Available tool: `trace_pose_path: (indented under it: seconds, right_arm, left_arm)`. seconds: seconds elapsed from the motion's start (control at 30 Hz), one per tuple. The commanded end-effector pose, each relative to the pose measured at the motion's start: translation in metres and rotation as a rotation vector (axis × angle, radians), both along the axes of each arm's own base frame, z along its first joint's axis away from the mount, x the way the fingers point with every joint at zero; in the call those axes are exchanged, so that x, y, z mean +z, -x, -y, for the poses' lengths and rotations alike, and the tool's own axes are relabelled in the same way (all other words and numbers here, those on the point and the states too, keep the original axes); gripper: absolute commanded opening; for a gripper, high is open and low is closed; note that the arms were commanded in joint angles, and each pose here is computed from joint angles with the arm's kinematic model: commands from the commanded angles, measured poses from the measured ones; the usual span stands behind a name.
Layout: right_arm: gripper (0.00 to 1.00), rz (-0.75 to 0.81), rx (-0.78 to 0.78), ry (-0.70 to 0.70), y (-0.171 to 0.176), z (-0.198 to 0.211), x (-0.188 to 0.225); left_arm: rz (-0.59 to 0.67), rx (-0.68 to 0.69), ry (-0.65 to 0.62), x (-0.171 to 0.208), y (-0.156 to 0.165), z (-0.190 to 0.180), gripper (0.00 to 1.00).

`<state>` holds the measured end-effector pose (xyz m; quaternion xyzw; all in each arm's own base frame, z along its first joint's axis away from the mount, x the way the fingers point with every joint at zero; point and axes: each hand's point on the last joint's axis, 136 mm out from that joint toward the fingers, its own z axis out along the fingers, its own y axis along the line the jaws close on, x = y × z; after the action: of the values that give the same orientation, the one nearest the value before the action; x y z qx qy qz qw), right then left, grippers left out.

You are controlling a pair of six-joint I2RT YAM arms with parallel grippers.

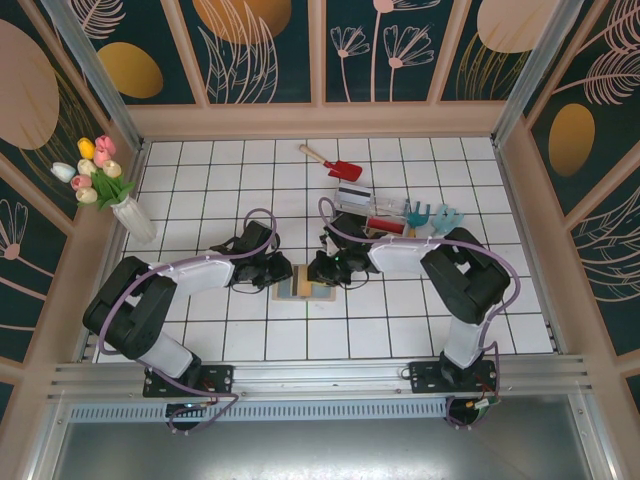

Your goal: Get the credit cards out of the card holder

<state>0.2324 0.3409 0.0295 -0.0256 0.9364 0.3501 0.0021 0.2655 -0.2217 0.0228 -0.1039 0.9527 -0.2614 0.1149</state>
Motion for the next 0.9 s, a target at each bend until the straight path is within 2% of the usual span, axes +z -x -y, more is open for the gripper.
trace_pose_path:
  seconds: [0.0,0.27,0.5,0.73,0.87]
  right_arm:
    - [0.25,-0.043,0.021,0.020,0.004,0.000,-0.010]
    - [0.27,-0.061,0.050,-0.005,0.004,-0.006,-0.013]
    - [0.10,-0.035,0.042,0.027,0.000,0.003,-0.011]
    - [0.04,0.053,0.052,0.039,-0.001,0.042,0.013]
    - [0.00,0.145,0.090,0.007,-0.006,0.063,0.042]
  left_arm:
    - [-0.079,-0.016,-0.067,-0.023,0.020,-0.014,0.18]
    - [-0.089,-0.001,-0.062,-0.027,0.024,-0.015,0.16]
    - [-0.080,-0.002,-0.074,-0.025,0.023,-0.017,0.18]
    - [-0.042,0.002,-0.069,-0.013,0.014,-0.015,0.30]
    - [0.018,-0.026,0.068,0.018,0.002,0.009,0.42]
